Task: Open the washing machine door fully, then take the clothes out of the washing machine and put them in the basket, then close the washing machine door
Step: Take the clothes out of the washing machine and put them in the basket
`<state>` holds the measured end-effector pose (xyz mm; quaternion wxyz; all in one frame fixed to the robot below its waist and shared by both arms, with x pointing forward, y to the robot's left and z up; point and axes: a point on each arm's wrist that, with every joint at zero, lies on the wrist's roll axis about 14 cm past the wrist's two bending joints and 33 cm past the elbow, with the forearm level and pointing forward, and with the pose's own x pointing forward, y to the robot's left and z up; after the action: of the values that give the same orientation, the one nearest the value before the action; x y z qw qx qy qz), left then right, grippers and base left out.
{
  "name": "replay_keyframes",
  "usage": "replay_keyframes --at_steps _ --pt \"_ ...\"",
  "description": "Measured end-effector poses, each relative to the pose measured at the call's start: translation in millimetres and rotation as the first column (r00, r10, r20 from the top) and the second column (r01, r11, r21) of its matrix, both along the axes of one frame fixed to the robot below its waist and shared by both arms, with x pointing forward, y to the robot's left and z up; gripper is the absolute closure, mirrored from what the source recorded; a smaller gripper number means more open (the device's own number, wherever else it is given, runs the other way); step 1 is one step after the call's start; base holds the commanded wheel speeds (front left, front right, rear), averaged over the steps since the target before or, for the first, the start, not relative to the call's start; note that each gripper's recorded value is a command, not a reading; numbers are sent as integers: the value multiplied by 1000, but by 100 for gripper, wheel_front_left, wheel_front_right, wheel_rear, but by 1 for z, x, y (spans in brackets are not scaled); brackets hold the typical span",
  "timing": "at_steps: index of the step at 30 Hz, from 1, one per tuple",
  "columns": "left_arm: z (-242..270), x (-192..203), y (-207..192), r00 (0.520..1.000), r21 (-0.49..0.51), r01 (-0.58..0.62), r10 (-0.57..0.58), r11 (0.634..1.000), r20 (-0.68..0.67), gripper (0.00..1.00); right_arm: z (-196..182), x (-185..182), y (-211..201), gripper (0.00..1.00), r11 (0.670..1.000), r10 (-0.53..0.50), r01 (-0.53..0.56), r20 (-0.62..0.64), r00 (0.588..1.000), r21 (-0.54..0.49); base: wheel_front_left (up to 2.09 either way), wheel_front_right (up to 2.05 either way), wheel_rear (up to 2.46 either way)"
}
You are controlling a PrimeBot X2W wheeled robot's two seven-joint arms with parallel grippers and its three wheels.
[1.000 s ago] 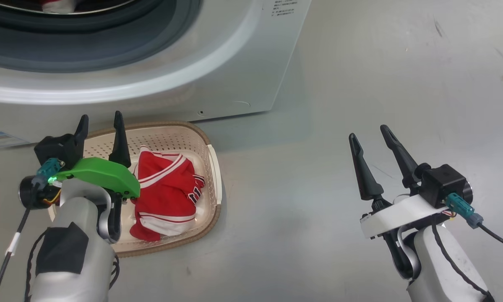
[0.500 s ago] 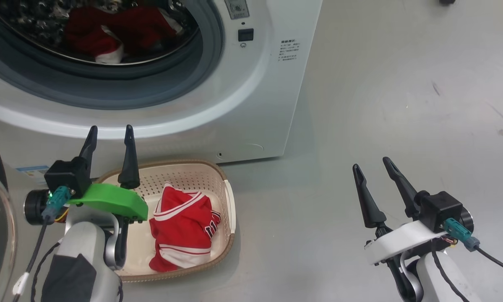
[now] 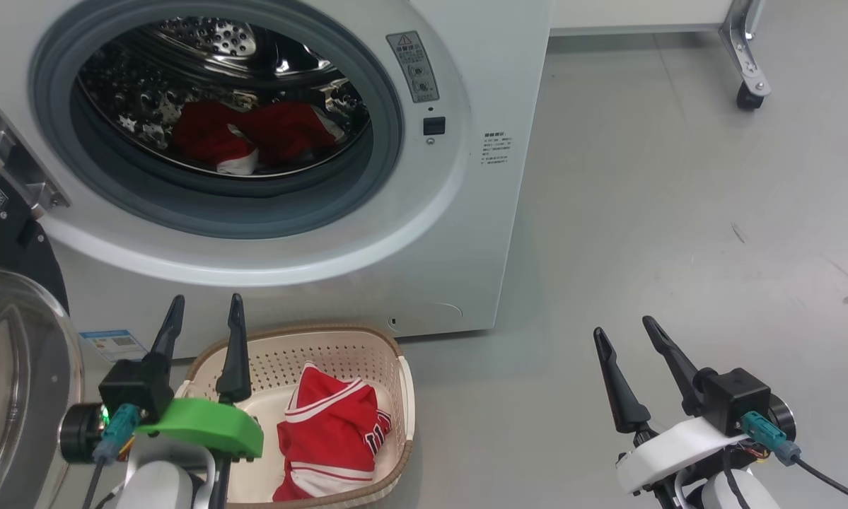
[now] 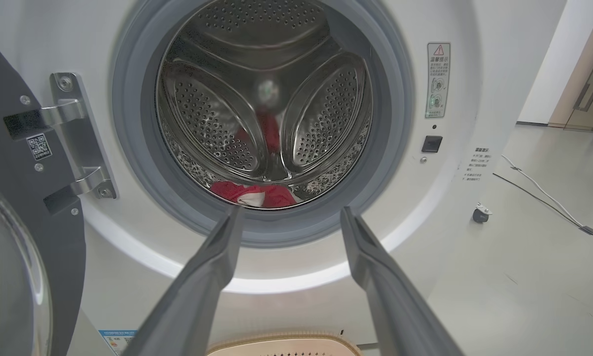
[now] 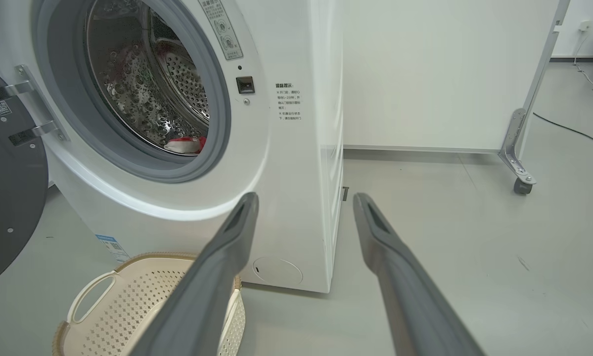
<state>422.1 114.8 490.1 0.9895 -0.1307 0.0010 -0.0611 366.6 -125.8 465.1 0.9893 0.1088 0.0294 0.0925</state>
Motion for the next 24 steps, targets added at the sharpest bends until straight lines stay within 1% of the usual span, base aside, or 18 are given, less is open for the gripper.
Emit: replay_keyframes --at_steps 4,10,16,24 --pt "-4 -24 7 1000 5 -26 26 1000 -14 0 6 -9 4 0 1000 10 -10 18 1000 2 0 0 0" --pt "-3 -46 8 1000 5 -29 29 1000 -11 0 9 -20 6 0 1000 12 -12 26 1000 2 0 0 0" --pt "-2 -62 7 1000 0 -26 26 1000 -7 0 12 -27 7 0 1000 11 -11 38 999 4 0 0 0" --pt "0 -72 6 1000 -5 -28 28 1000 -3 0 16 -28 6 0 1000 1 -1 49 999 4 0 0 0"
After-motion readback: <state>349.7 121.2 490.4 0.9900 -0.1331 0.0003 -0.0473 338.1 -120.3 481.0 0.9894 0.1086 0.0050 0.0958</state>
